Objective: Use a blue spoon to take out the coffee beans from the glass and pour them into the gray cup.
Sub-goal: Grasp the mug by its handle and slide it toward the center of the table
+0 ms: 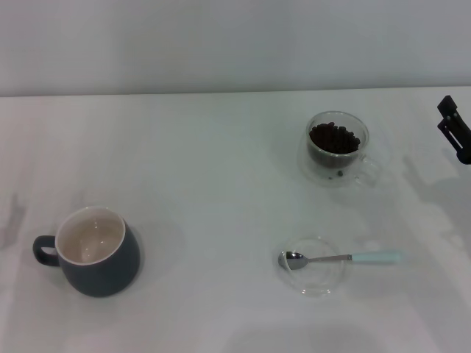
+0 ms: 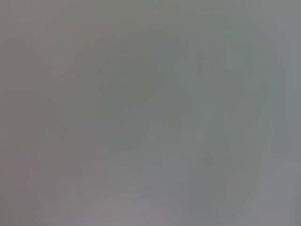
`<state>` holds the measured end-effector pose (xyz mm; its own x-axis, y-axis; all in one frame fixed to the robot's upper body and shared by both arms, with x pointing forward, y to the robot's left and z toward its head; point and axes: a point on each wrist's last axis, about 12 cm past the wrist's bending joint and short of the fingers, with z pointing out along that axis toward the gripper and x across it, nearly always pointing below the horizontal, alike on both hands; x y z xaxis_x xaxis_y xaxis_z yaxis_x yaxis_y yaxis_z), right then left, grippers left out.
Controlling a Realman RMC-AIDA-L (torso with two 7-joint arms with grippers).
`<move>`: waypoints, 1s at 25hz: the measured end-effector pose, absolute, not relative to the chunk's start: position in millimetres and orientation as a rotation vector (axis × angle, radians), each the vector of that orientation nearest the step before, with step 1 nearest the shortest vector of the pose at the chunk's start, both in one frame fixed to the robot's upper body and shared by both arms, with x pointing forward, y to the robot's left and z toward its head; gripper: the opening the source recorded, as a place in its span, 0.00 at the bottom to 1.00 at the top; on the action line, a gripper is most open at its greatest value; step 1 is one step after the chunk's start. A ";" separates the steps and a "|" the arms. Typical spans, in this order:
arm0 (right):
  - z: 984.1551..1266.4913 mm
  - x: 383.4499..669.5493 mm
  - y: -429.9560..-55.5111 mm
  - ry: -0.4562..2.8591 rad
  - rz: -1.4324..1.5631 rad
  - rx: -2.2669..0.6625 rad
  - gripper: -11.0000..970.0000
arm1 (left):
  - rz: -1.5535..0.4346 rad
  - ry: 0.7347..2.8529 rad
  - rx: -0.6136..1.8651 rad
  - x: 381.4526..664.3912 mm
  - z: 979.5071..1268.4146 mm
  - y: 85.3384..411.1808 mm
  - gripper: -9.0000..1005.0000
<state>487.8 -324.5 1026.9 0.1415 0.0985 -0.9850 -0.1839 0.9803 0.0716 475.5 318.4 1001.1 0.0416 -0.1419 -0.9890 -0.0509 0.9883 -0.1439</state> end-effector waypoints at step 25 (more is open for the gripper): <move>1031.7 492.6 -326.6 1.390 0.194 -0.087 0.87 | -0.023 1.480 -0.213 409.8 993.5 339.2 0.86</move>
<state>492.6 -326.6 1031.7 0.1670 0.0854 -0.9823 -0.1874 0.9808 0.0534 409.8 339.2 993.5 0.0944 -0.1457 -0.9848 -0.1154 0.9810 -0.1562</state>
